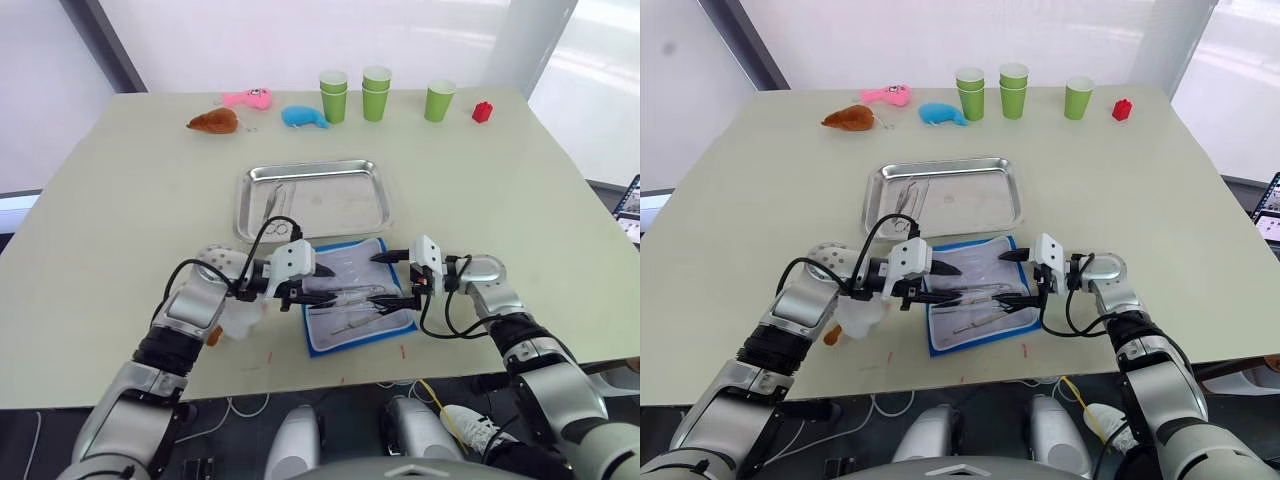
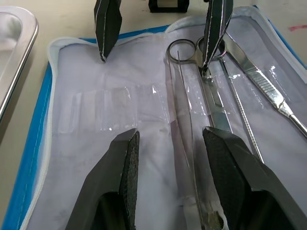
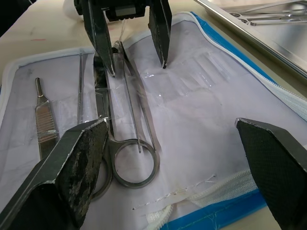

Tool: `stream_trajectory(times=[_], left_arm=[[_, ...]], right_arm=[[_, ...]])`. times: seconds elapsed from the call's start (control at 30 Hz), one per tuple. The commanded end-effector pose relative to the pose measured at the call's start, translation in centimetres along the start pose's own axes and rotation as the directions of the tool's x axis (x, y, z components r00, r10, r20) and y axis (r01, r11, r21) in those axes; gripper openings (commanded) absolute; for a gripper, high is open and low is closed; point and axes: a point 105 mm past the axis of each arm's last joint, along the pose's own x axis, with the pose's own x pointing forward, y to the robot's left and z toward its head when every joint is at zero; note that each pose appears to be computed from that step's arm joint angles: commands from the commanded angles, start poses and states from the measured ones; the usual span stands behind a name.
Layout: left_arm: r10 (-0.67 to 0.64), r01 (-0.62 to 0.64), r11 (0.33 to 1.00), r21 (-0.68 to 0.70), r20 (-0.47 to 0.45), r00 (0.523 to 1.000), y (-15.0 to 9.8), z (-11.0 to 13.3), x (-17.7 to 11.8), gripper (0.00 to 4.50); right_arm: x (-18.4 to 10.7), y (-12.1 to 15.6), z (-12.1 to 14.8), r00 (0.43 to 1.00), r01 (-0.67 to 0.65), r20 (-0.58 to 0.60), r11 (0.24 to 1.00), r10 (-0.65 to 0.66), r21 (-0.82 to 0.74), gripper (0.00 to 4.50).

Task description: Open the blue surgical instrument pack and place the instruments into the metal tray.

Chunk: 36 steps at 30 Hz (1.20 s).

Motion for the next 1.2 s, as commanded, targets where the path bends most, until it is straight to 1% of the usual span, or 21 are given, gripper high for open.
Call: stream_trajectory(times=[0.03,0.2,0.4,0.7,1.17,1.2], left_arm=[[-0.001,0.001,1.000,0.016,-0.003,1.000,0.0,0.1,0.5,2.22],[0.003,-0.003,1.000,0.009,-0.002,1.000,-0.2,-0.1,1.2,2.22],[-0.001,0.001,1.000,0.009,-0.020,1.000,-0.5,-0.7,1.4,2.22],[0.012,-0.012,1.000,0.000,-0.043,0.999,-0.6,-1.1,0.4,2.22],[0.005,-0.005,1.000,-0.013,-0.056,0.998,-0.9,-1.4,0.5,2.22],[0.002,-0.003,1.000,-0.014,-0.057,0.998,-0.9,-1.4,0.5,1.71]], right_arm=[[-0.7,2.7,-5.5,0.989,0.003,-0.146,0.983,0.024,0.181,4.50],[-0.6,2.7,-5.5,0.990,0.002,-0.142,0.983,0.024,0.181,4.50],[-0.6,2.7,-5.5,0.990,0.004,-0.142,0.983,0.023,0.182,4.50],[-0.7,2.7,-5.6,0.989,0.006,-0.145,0.983,0.021,0.182,4.50],[-0.7,2.8,-5.6,0.989,0.002,-0.143,0.983,0.025,0.182,4.50],[-0.7,2.8,-5.6,0.989,0.002,-0.143,0.983,0.024,0.183,4.50]])
